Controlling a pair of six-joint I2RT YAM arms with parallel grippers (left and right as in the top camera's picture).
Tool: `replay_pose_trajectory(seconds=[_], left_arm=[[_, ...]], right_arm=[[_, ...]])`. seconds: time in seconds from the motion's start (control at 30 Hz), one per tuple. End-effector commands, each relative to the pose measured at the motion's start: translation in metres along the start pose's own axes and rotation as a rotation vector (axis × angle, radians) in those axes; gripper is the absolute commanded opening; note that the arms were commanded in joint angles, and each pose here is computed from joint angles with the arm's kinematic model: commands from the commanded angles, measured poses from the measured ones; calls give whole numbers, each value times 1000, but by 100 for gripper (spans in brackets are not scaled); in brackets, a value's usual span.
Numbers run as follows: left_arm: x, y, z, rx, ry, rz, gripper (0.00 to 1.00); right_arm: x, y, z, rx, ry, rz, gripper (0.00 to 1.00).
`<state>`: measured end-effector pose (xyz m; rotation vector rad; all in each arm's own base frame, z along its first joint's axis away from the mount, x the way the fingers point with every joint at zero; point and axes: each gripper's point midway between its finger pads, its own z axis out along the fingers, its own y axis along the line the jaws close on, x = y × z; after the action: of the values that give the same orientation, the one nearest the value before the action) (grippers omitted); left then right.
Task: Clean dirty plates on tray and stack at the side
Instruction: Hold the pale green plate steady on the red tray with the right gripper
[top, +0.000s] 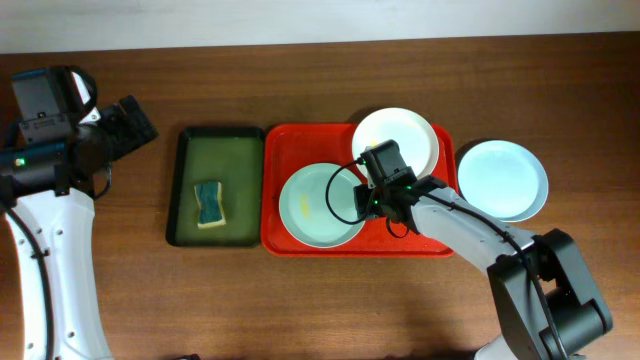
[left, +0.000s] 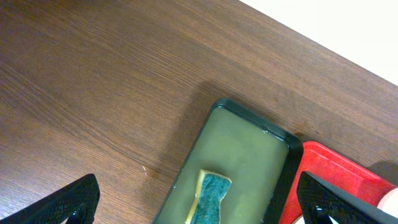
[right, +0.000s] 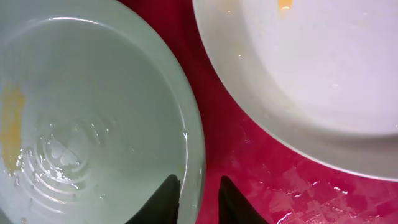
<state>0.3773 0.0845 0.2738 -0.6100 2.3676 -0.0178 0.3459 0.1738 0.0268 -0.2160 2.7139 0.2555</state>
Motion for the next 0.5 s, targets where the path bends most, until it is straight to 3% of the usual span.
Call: replay_pose_trajectory(seconds=[0.0,0.07,0.23,0.47], left_arm=[[-1,1,1,1,0,-10,99],[-1,1,1,1,0,-10,99],[-1,1,1,1,0,-10,99],[-1,1,1,1,-1,-10,100]], right_arm=[[-3,2,4,11,-2,-17,23],[1,0,11,15,12,-18,23],[1,2,11,4,17,-13,4],[7,4,2,-5,42,93,4]])
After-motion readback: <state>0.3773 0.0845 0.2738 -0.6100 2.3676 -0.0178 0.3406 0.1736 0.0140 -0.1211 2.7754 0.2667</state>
